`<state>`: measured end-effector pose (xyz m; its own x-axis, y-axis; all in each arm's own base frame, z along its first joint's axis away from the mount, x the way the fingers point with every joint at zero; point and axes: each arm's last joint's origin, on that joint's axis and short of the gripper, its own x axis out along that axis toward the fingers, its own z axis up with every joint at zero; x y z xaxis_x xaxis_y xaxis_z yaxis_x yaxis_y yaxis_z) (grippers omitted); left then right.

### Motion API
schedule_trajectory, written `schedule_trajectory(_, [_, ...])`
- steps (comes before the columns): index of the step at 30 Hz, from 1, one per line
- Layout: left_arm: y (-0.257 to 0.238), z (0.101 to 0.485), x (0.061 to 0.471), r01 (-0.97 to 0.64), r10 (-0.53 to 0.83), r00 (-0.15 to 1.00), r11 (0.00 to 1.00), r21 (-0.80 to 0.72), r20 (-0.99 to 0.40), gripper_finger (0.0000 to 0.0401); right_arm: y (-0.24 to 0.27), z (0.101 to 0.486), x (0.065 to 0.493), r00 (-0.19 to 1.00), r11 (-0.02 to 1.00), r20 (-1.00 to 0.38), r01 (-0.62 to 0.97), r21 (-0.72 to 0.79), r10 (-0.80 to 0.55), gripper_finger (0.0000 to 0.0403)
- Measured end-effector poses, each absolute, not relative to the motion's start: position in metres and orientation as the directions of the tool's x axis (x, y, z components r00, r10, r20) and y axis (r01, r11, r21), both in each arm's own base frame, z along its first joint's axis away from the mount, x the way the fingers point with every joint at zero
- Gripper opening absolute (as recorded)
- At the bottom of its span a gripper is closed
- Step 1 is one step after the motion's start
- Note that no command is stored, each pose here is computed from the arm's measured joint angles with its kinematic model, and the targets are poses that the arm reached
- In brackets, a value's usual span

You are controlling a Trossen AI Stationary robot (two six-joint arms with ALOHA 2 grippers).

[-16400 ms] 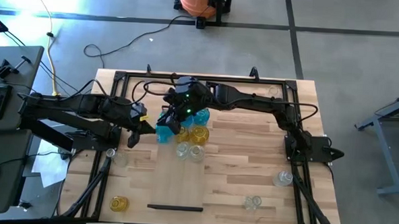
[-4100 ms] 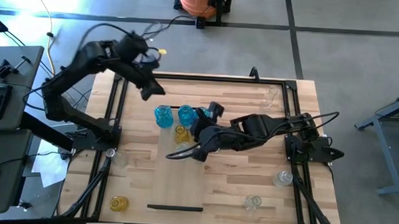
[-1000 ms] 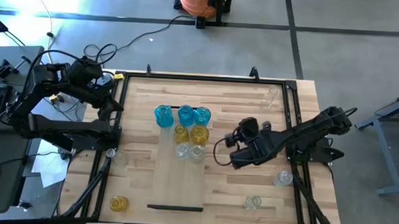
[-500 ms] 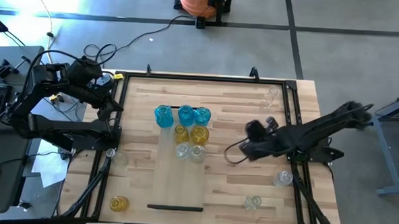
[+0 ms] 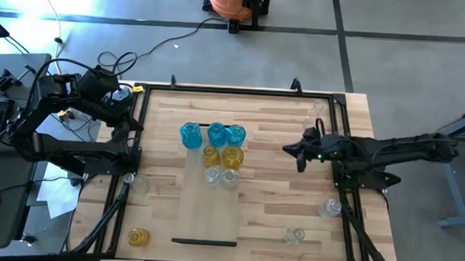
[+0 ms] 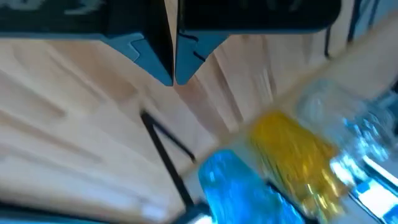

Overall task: Sort vases onto shelf
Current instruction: Put the blue vase on the shelf to align with the other blue vases

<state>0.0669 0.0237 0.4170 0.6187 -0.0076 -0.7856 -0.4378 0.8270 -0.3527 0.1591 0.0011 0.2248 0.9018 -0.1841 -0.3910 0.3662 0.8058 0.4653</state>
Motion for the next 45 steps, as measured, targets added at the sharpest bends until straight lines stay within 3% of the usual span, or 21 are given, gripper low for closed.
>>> schedule_trajectory(5, [0.024, 0.417, 0.067, -0.480, 0.012, 0.612, 0.800, -0.360, -0.791, 0.0000, -0.010, 0.223, 0.168, 0.926, 0.821, -0.325, 0.332, 0.465, -0.191, 0.0000])
schedule_trajectory(25, [0.025, 0.417, 0.067, -0.510, 0.024, 0.608, 0.778, -0.368, -0.793, 0.0000, -0.040, 0.204, 0.226, 0.989, 0.841, -0.145, 0.073, 0.536, 0.007, 0.0000])
schedule_trajectory(35, [0.025, 0.417, 0.067, -0.512, 0.026, 0.607, 0.777, -0.367, -0.794, 0.0000, -0.047, 0.223, 0.268, 0.989, 0.873, -0.131, 0.007, 0.488, 0.066, 0.0000])
schedule_trajectory(40, [0.025, 0.417, 0.067, -0.516, 0.025, 0.608, 0.772, -0.371, -0.794, 0.0000, -0.049, 0.212, 0.280, 0.969, 0.867, -0.237, 0.058, 0.494, 0.070, 0.0000])
schedule_trajectory(45, [0.025, 0.417, 0.067, -0.516, 0.025, 0.608, 0.772, -0.371, -0.794, 0.0000, -0.047, 0.207, 0.283, 0.965, 0.861, -0.248, 0.059, 0.505, 0.079, 0.0000])
